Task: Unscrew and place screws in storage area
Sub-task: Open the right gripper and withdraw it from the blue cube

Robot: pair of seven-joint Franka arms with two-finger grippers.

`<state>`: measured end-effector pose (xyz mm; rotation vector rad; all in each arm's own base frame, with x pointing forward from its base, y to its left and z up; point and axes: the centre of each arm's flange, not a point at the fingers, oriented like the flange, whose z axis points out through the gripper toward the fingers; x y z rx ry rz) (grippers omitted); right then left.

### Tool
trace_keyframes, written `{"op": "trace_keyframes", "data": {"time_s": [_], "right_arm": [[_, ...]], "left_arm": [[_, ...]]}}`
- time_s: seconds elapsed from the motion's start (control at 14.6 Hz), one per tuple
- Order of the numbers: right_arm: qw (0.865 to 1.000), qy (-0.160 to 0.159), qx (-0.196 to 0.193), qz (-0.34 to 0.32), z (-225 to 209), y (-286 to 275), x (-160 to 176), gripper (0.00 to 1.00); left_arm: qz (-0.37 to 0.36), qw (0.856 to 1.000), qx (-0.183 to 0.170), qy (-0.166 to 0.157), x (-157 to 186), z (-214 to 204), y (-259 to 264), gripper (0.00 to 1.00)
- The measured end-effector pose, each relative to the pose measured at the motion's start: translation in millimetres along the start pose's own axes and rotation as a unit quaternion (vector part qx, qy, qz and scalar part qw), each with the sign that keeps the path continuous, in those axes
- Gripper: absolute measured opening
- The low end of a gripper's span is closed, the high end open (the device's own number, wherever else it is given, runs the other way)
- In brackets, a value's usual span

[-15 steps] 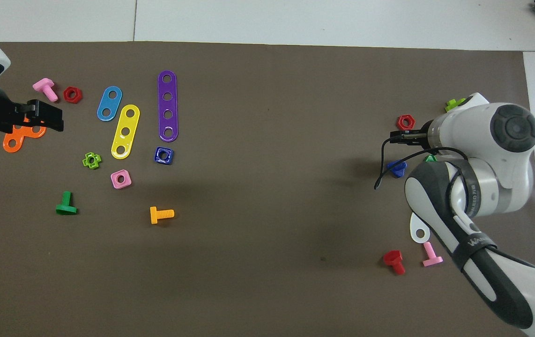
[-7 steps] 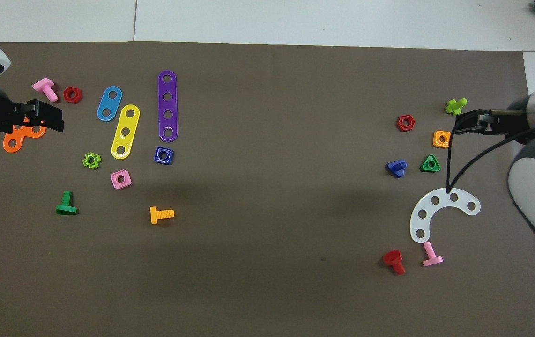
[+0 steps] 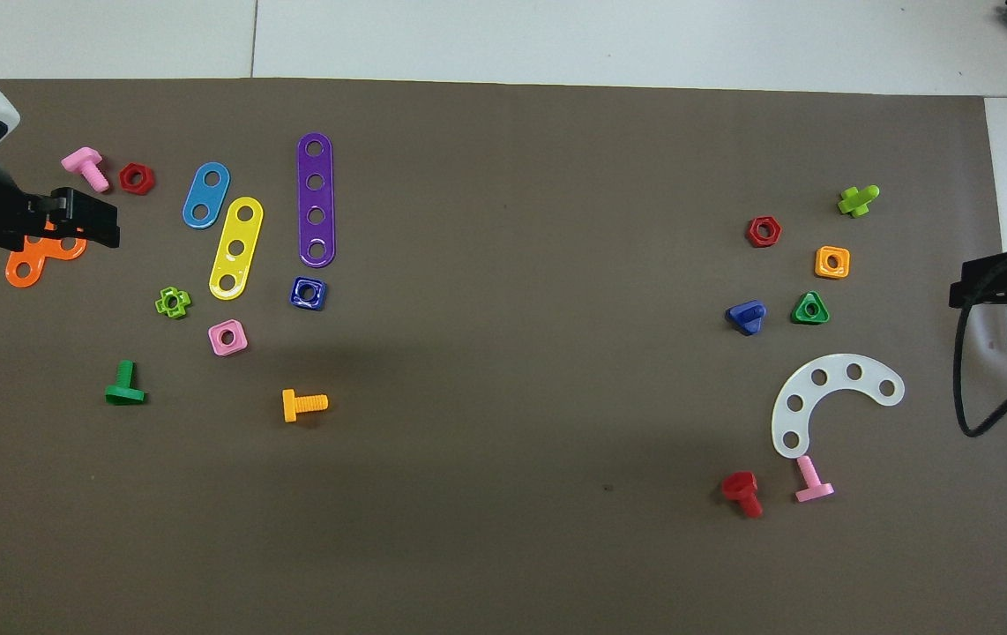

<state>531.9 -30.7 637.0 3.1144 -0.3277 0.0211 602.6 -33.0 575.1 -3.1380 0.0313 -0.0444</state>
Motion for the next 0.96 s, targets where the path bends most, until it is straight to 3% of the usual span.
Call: {"op": "trace_keyframes", "data": {"time_s": [0.96], "right_arm": [[1.0, -0.012, -0.005, -0.013, 5, -14, -2, 1.0]], "left_arm": [[0.0, 1.0, 0.0, 0.0, 0, 0, 0, 1.0]]}}
